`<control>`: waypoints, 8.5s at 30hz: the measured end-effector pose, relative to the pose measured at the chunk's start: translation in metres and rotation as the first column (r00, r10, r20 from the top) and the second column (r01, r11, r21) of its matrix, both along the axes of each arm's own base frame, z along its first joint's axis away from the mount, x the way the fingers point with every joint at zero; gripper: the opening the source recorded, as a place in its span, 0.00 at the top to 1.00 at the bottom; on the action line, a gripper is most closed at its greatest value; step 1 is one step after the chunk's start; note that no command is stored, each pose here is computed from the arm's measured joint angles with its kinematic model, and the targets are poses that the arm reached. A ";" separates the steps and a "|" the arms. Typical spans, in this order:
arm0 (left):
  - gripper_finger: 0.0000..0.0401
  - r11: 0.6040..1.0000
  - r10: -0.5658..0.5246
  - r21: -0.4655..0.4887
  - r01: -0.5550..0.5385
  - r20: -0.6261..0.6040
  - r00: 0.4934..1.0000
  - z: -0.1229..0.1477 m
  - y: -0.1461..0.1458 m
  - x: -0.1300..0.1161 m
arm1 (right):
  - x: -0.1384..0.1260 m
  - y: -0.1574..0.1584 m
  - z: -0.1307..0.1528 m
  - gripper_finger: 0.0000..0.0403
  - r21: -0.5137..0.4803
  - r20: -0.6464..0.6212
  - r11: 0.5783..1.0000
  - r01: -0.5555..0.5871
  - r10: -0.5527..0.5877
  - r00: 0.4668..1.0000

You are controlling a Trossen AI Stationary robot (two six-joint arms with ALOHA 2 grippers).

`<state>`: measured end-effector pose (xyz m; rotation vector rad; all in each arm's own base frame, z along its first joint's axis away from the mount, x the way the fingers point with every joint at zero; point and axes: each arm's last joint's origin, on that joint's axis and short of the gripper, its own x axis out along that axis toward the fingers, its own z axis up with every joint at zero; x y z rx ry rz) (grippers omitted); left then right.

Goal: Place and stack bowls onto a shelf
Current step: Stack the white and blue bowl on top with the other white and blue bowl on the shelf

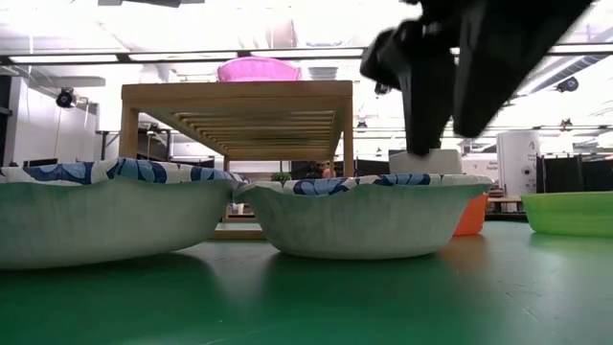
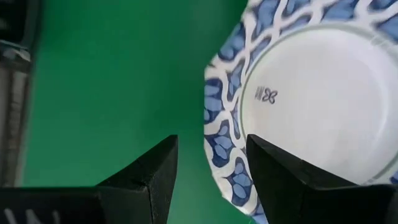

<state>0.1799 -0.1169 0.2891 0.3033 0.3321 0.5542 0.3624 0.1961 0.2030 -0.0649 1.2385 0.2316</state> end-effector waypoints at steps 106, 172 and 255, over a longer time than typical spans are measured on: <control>1.00 1.000 0.013 -0.026 -0.011 0.055 0.998 0.004 -0.002 0.003 | 0.015 -0.300 0.132 0.65 -0.535 0.540 0.813 0.231 0.119 0.833; 1.00 0.773 -0.067 -0.604 0.197 0.230 0.971 0.059 -0.011 0.006 | 0.001 -0.282 0.081 0.98 -0.285 0.823 0.805 0.520 -0.072 0.563; 0.99 0.668 -0.091 -0.428 -0.609 -0.859 0.503 -0.119 -0.127 0.011 | -0.162 -0.148 0.093 0.98 -0.181 0.840 0.979 0.090 0.106 0.532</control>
